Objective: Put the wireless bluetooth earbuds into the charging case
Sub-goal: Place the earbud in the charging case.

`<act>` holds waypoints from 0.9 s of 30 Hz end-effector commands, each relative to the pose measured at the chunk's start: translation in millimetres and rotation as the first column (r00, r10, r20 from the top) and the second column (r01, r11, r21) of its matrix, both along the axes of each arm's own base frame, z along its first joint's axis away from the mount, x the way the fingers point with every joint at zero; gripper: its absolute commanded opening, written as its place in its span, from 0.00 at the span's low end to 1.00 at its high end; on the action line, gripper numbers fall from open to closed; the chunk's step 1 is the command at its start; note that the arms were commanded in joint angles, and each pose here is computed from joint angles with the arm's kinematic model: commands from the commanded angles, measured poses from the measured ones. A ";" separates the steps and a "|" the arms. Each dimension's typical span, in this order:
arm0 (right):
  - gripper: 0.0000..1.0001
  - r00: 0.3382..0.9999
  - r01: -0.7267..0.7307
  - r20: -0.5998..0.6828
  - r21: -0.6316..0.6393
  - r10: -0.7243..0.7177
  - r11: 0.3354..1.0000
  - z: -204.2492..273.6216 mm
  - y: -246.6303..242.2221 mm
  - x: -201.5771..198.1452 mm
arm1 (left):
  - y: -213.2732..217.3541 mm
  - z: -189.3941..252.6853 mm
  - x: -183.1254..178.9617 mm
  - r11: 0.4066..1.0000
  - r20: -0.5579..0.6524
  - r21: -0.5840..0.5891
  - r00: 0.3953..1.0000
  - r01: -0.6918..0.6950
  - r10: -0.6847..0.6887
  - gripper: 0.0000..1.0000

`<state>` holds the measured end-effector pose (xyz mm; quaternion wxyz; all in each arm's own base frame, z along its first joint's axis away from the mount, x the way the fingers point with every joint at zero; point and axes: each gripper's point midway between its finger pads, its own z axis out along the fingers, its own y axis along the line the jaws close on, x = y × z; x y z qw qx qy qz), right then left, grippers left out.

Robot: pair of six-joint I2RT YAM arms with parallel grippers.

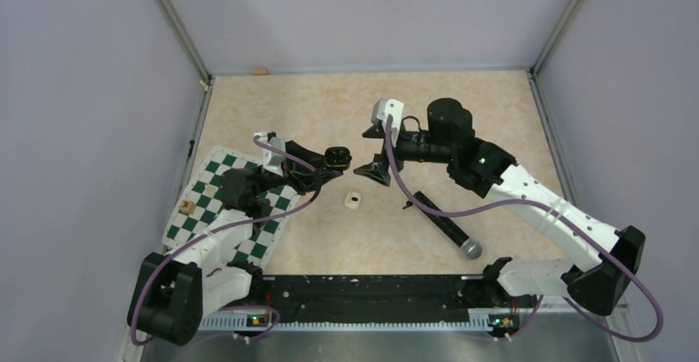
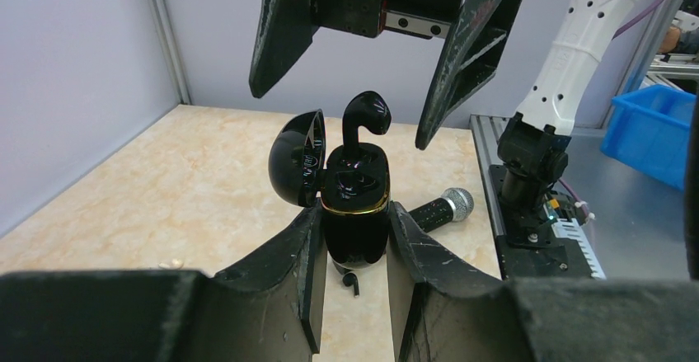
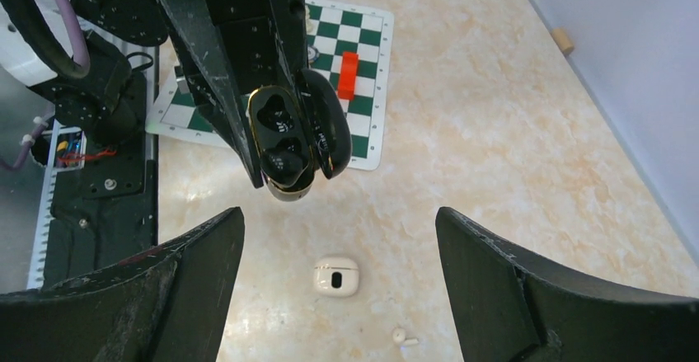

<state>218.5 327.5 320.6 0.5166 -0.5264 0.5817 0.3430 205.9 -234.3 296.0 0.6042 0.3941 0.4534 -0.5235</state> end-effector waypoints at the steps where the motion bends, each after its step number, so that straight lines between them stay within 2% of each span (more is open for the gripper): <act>1: 0.85 0.999 -0.002 0.045 0.119 -0.003 0.993 36.3 6.5 -1.8 | 2.8 6.3 1.2 1.000 0.063 -0.012 0.998 -0.029 0.030 0.00; 11: 0.85 1.000 0.025 0.001 0.143 -0.026 0.989 34.1 13.2 5.2 | 2.9 0.4 4.3 0.999 0.070 0.006 0.997 -0.041 0.040 0.00; 27: 0.87 0.995 0.101 0.002 0.125 -0.102 0.987 25.2 23.5 20.2 | 2.0 -0.6 4.9 0.999 0.068 0.014 0.997 -0.035 0.034 0.00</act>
